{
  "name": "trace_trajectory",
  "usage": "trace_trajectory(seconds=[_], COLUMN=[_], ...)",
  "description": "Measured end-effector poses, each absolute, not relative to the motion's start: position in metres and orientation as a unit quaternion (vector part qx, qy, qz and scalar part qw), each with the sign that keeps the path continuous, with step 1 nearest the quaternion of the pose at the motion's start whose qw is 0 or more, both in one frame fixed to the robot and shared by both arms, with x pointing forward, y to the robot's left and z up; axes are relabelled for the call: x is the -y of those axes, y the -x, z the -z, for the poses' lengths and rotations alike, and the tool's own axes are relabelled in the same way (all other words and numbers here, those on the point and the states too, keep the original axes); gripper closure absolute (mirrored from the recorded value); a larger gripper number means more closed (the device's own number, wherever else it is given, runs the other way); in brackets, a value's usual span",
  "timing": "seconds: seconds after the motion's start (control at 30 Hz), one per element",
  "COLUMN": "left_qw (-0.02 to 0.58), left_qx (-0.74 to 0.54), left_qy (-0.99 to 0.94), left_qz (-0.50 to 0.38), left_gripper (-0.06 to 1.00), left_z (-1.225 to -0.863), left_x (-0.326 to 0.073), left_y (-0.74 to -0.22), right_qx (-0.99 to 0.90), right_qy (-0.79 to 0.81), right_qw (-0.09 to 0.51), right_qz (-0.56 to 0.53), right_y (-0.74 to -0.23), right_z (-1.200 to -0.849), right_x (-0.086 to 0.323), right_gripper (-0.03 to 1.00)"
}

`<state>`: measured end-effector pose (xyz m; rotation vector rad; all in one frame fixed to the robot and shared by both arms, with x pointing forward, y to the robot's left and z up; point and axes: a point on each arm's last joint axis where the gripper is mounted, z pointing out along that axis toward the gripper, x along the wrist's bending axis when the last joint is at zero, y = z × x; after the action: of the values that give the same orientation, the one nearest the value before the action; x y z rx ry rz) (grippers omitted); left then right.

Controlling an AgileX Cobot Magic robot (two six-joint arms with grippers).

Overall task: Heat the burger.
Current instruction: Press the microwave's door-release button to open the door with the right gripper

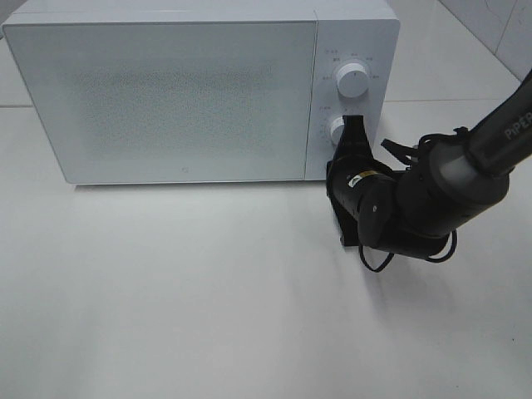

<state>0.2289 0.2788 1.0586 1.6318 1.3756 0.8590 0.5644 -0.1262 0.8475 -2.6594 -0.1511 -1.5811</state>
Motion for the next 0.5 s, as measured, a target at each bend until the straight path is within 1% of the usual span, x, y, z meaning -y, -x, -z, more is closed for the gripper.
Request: trace_trajectory(seconds=[0.5], left_qw=[0.408], left_qx=[-0.546], left_qy=[-0.647], left_qz=[-0.341], left_gripper=[0.01], left_z=[-1.0586], left_x=[-0.2788], left_y=[-0.2289], right_qx=[0.048], right_qy=[0.851], right_qw=[0.002], right_qz=[0.523], right_y=[-0.5718], right_z=[-0.8467], right_x=[0.1293], right_gripper=[0.97])
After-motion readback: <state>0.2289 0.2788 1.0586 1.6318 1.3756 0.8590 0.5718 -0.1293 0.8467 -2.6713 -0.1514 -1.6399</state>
